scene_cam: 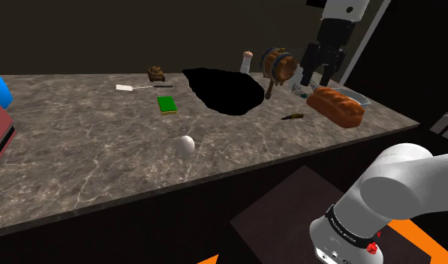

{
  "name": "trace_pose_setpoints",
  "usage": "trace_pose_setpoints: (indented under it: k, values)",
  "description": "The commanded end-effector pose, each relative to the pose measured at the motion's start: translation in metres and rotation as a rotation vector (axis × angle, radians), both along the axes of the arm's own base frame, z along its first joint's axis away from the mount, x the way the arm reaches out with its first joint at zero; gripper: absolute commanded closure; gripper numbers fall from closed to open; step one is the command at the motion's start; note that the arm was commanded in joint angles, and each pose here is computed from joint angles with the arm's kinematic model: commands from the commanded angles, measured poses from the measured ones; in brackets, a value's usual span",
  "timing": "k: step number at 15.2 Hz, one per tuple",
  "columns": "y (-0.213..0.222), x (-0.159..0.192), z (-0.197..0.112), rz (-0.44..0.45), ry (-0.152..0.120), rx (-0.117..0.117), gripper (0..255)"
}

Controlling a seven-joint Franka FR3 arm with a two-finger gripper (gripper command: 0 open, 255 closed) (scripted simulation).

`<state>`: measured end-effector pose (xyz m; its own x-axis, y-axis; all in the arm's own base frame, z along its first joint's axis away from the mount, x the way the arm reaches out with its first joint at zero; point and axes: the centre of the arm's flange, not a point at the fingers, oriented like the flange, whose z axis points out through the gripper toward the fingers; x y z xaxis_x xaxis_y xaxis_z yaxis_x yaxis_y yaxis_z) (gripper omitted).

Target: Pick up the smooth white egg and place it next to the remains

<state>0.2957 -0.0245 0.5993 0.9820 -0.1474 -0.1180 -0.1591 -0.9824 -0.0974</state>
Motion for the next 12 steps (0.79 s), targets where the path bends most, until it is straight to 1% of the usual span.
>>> trace_pose_setpoints:
  k: [1,12]
  values:
    - [0.0,0.0,0.0,0.0,0.0,0.0,0]
    - [0.101,0.06,-0.079,-0.183,0.019,0.015,0]
